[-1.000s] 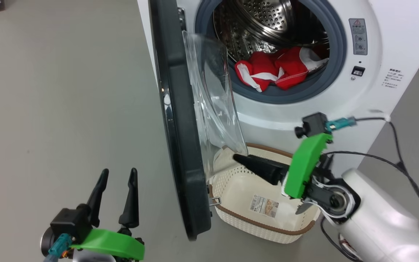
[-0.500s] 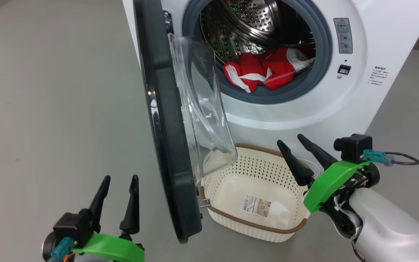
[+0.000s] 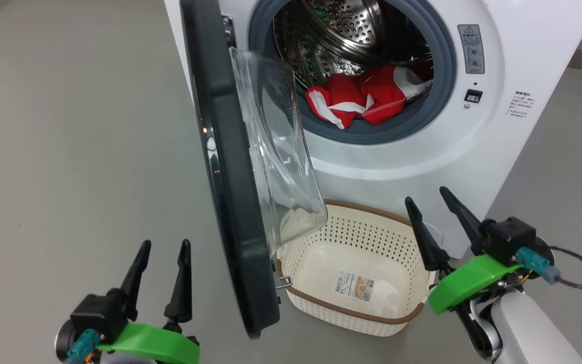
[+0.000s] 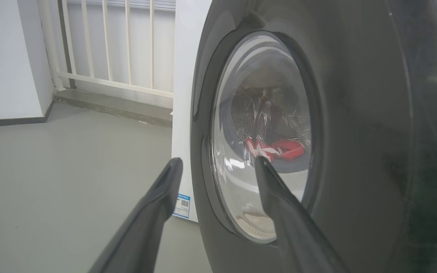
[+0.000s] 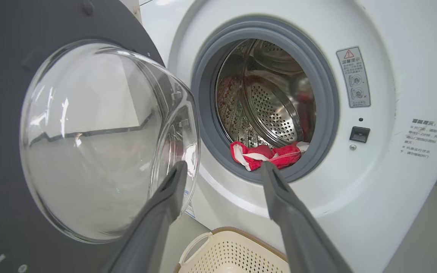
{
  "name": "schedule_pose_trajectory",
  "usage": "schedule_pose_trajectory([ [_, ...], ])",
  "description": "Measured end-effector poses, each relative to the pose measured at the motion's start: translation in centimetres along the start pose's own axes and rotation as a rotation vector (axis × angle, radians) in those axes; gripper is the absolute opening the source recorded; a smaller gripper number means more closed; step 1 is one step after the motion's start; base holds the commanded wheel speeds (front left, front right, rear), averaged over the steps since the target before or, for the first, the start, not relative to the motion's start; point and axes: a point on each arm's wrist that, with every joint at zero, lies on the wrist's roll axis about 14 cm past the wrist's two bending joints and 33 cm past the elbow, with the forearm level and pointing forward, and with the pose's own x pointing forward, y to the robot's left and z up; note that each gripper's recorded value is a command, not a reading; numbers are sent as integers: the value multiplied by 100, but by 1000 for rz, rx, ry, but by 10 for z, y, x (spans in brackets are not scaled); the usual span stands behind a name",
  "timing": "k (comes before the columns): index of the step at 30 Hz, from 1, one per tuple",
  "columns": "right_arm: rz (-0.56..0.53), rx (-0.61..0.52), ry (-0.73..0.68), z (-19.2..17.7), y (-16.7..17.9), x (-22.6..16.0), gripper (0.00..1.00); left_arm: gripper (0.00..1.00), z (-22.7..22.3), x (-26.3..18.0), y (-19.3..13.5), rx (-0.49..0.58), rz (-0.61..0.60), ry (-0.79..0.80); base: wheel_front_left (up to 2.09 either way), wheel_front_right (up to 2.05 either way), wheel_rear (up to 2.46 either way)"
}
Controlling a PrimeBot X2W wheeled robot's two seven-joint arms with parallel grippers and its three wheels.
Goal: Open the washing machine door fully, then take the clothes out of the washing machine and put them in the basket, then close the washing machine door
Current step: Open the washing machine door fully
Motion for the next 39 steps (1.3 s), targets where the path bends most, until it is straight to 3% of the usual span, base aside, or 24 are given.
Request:
schedule_pose_trajectory([
  [6, -34, -20, -49, 11, -4, -13, 100, 100, 3, -1, 1, 3, 1, -11, 0, 0, 0],
  [15, -52, -18, -4, -7, -3, -38, 100, 100, 8, -3, 2, -1, -1, -27, 0, 0, 0],
  [34, -59, -1, -11, -4, -2, -41, 100, 100, 7, -9, 3, 5, 7, -24, 0, 0, 0],
  [35, -60, 0, -10, -4, -2, -41, 100, 75, 7, -9, 3, 5, 6, -26, 0, 0, 0],
  [36, -61, 3, -9, -4, -2, -41, 100, 31, 9, -8, 2, 6, 3, -31, 0, 0, 0],
  [37, -61, 7, -9, -5, -2, -41, 100, 0, 13, -8, 1, 10, 0, -44, 0, 0, 0],
  [39, -62, 9, -8, -5, -2, -41, 100, 0, 21, -6, -1, 11, -9, -68, 0, 0, 0],
])
